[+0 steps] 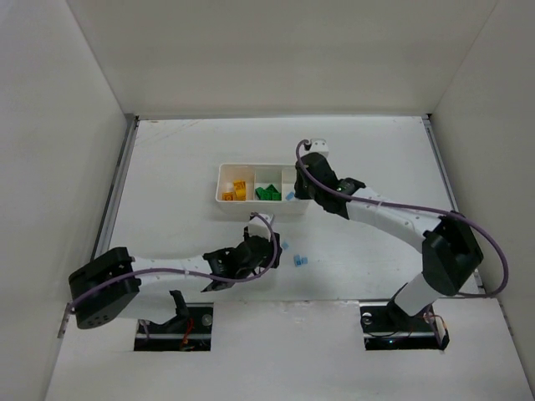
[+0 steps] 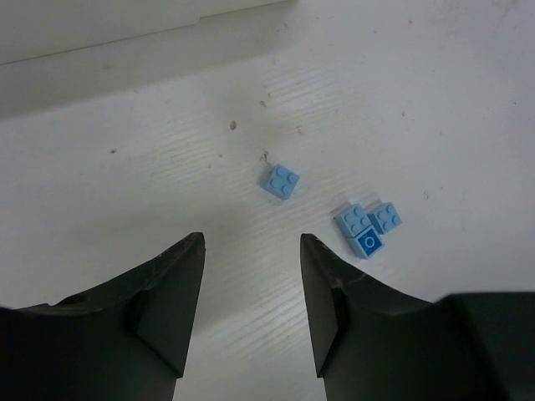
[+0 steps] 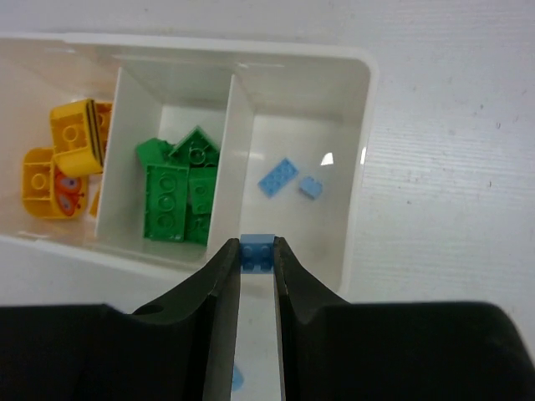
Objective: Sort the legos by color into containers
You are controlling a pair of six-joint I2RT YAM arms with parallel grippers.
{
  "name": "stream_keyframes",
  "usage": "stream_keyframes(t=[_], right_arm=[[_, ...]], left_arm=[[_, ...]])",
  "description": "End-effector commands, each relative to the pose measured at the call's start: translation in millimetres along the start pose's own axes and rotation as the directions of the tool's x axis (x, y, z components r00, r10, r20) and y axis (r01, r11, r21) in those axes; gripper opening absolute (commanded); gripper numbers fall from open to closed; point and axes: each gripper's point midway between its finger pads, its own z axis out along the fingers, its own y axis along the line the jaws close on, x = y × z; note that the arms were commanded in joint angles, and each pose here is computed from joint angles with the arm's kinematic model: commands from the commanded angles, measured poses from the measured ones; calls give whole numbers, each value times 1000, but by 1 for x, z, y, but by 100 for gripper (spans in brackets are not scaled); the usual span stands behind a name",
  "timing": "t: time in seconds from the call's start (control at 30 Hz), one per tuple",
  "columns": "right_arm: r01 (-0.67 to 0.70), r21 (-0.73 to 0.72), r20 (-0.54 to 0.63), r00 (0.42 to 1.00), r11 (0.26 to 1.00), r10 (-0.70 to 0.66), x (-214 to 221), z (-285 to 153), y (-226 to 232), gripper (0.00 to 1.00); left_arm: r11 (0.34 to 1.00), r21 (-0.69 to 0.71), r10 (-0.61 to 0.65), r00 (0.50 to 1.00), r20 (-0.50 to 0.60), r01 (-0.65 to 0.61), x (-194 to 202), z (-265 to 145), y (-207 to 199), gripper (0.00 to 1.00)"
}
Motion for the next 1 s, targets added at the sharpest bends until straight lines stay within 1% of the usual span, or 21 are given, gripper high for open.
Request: stream_keyframes(t=[0.0, 0.07, 0.13, 0.17, 0.23, 0.4, 0.47, 0.67, 0.83, 0.97], right_arm=[[26, -37, 69, 997, 999, -23, -32, 13, 8, 26], [22, -35, 79, 997, 999, -19, -36, 19, 6, 35], [19, -48, 100, 995, 999, -14, -42, 19, 8, 48], [17, -61, 112, 994, 998, -10, -46, 17, 11, 51], [15, -87, 120, 993, 996, -4, -50, 12, 15, 53], [0, -120, 150, 988, 993, 18, -50, -9, 14, 53], [-14, -140, 163, 986, 990, 37, -44, -22, 14, 53], [-90, -171, 181, 976, 981, 121, -17, -54, -8, 52], [-121, -185, 162, 975, 975, 152, 9, -70, -22, 52], [-131, -179, 108, 982, 975, 152, 41, -73, -29, 51]], left_arm=[[999, 44, 15, 997, 69, -18, -25, 9, -28, 47], [998, 42, 36, 997, 68, -39, -25, 13, -31, 47], [998, 29, 57, 996, 65, -59, -27, 19, -31, 47], [998, 24, 61, 996, 63, -63, -28, 22, -31, 48], [997, 14, 69, 996, 55, -70, -28, 28, -29, 48], [994, -5, 108, 994, 33, -108, -25, 38, -27, 48], [993, 1, 120, 993, 15, -120, -20, 42, -28, 46], [989, 26, 144, 988, -52, -143, -2, 52, -32, 42], [988, 16, 154, 986, -69, -153, 0, 58, -27, 37], [986, 10, 165, 983, -86, -164, 5, 62, -26, 31]])
